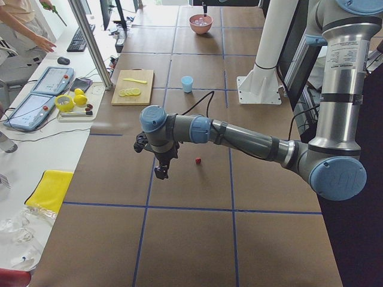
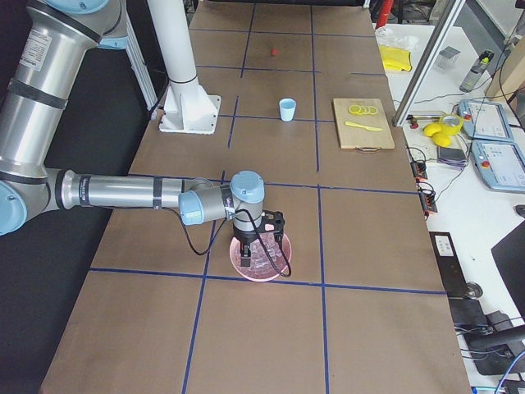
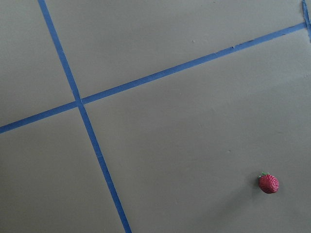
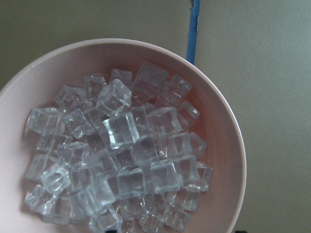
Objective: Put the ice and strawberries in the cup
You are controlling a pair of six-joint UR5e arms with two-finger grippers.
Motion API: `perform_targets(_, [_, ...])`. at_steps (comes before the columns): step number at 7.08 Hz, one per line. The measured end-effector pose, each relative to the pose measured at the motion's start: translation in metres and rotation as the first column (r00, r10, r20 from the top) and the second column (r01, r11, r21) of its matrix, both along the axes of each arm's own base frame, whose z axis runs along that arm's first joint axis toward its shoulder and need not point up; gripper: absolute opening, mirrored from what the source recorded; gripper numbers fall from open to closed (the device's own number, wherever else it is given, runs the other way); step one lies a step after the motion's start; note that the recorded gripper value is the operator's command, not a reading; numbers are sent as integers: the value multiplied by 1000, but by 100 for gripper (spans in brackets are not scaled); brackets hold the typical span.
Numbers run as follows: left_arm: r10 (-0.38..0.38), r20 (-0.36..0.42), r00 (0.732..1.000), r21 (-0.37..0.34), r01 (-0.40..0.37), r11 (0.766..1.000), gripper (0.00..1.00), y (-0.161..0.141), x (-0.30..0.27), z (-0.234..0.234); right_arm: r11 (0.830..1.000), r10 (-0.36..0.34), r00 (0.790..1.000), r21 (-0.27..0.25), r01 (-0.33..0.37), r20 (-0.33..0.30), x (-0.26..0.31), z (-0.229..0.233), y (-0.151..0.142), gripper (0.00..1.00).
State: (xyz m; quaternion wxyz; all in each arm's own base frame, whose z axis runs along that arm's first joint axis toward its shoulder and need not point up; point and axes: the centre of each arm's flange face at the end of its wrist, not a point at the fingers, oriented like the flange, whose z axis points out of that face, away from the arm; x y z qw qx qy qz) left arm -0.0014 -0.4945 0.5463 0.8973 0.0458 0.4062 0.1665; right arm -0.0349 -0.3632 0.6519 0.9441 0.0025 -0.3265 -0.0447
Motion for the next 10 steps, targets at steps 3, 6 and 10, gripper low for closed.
perform_targets(3, [0, -4, 1000, 0, 0, 1000, 100, 0, 0, 0, 998, -56, 998, 17, 56, -17, -13, 10, -6, 75])
perform_targets(6, [0, -5, 1000, -2, 0, 1000, 100, 0, 0, 1, 994, -103, 994, 43, 104, -32, -23, 16, -18, 64])
perform_targets(10, [0, -5, 1000, 5, 0, 1000, 100, 1, 0, -3, 992, -118, 992, 48, 120, -32, -32, 17, -25, 57])
